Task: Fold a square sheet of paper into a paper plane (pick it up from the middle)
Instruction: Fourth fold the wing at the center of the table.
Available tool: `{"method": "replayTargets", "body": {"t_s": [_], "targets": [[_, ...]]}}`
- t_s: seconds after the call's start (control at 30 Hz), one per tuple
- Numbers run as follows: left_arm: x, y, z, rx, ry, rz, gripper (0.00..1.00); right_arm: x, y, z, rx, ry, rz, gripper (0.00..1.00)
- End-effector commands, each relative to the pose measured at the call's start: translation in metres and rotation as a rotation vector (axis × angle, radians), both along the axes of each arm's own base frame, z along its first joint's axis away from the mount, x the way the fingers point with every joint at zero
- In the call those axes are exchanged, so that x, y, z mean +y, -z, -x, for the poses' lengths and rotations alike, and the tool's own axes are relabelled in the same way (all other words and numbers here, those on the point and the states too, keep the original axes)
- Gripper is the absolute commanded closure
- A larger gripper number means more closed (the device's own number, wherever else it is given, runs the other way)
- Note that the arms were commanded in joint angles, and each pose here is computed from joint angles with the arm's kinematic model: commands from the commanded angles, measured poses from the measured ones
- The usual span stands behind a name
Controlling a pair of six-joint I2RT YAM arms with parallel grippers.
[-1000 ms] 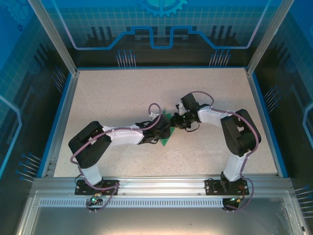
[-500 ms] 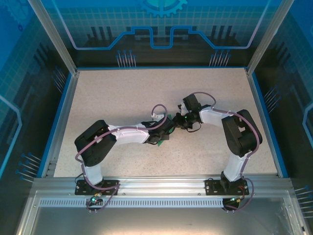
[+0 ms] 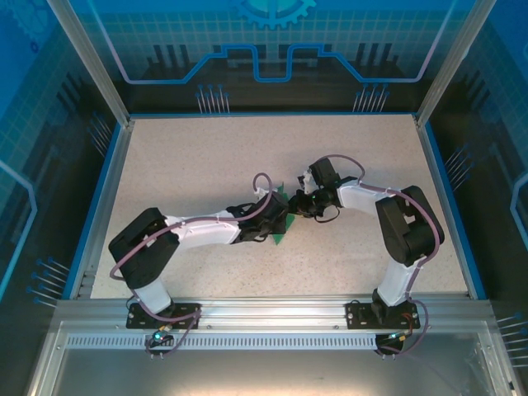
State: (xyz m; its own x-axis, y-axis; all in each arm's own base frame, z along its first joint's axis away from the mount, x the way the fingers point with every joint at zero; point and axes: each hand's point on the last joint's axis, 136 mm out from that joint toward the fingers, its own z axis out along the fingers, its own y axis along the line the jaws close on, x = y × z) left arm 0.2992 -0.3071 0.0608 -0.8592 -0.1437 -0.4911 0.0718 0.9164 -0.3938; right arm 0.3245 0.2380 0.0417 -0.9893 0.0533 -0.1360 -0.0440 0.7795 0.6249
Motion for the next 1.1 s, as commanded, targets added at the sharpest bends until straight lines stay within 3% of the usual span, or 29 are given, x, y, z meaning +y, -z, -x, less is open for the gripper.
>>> {"method": "replayTargets", "body": {"t_s": [0.0,0.4,1.07], "targets": [[-0.014,-0.002,0.004,0.019,0.077,0.128,1.00,0.001,0.006,0.005,0.025,-0.025,-0.033,0.84],[-0.014,0.013,-0.001,0.086,0.092,0.339,1.00,0.000,0.026,0.008,0.081,-0.039,0.002,0.85],[-0.005,0.039,-0.007,0.181,0.082,0.429,1.00,-0.010,0.047,0.009,0.124,-0.019,0.095,0.86]]}}
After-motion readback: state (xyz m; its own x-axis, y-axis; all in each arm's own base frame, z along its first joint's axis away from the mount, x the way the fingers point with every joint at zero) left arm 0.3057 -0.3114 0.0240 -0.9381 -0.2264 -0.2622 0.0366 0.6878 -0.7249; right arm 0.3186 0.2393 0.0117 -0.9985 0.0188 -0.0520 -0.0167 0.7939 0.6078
